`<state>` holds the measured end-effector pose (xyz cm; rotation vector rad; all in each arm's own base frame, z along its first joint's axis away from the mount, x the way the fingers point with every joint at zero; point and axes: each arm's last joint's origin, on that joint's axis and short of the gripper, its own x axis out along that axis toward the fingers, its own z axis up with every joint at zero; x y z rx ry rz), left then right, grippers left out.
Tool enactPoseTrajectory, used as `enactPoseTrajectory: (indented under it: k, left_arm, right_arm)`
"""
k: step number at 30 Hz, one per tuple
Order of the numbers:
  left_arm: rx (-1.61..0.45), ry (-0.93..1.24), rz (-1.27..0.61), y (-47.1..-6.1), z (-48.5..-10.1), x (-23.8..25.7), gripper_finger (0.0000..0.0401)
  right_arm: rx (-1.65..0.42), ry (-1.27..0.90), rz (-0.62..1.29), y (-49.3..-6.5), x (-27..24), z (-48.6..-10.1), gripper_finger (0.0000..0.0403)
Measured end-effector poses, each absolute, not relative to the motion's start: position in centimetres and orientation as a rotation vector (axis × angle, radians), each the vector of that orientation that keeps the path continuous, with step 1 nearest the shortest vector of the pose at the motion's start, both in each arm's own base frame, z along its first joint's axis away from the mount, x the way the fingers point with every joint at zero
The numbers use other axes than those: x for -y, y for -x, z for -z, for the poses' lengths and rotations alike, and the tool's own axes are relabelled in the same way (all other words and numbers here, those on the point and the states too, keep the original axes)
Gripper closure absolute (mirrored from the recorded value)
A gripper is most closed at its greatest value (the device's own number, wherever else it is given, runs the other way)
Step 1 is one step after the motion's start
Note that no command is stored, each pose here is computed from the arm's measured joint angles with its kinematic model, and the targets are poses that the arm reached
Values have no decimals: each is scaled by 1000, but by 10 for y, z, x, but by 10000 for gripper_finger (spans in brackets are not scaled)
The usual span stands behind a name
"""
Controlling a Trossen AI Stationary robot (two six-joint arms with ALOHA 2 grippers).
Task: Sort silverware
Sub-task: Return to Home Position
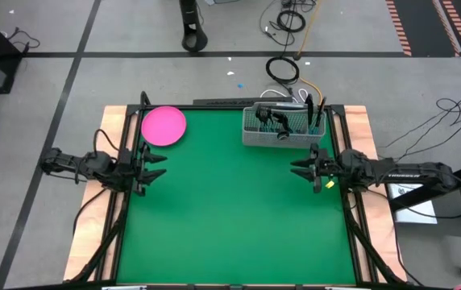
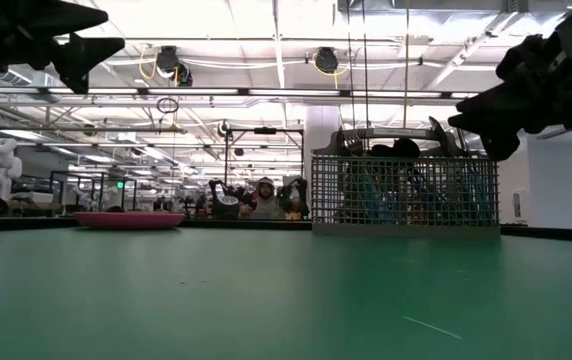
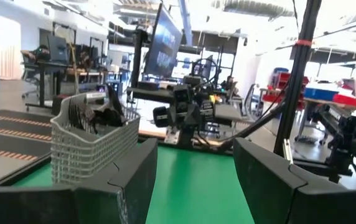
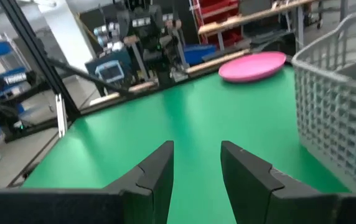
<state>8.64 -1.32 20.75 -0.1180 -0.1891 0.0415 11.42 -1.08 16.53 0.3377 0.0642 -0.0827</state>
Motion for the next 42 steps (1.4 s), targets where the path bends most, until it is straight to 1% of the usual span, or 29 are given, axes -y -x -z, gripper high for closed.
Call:
enactPoseTrajectory:
  k: [4, 9, 17, 19, 22, 26, 30, 33, 35, 38, 42]
  left_arm:
    - [156, 118, -63, -87, -204, 13, 189]
    - [103, 114, -131, -87, -199, 11, 189]
    - [96, 113, -167, -87, -198, 10, 189]
    - [60, 93, -204, -87, -194, 9, 189]
    - [-14, 119, -241, -88, -186, 8, 189]
    - [-35, 151, -215, -92, -174, 10, 189]
    - [80, 142, -126, -96, -174, 13, 189]
    - [118, 137, -70, -96, -177, 15, 189]
    - [82, 148, -81, -97, -173, 15, 189]
    - [96, 240, -115, -96, -174, 14, 189]
    - [92, 248, -115, -96, -174, 14, 189]
  right_arm:
    - [-46, -354, 113, -109, 13, -166, 280]
    - [-85, -365, 192, -104, 15, -161, 280]
    - [-89, -272, 193, -103, 15, -161, 280]
    - [-101, -268, 195, -104, 15, -160, 280]
    - [-116, -260, 196, -105, 15, -159, 280]
    - [-137, -172, 192, -106, 15, -158, 280]
    - [-145, -104, 188, -106, 15, -158, 280]
    - [-147, -90, 186, -106, 15, -158, 280]
    - [-146, -94, 186, -106, 15, -158, 280]
    - [-146, -95, 186, -106, 15, -158, 280]
    - [-147, -97, 186, -106, 15, -158, 280]
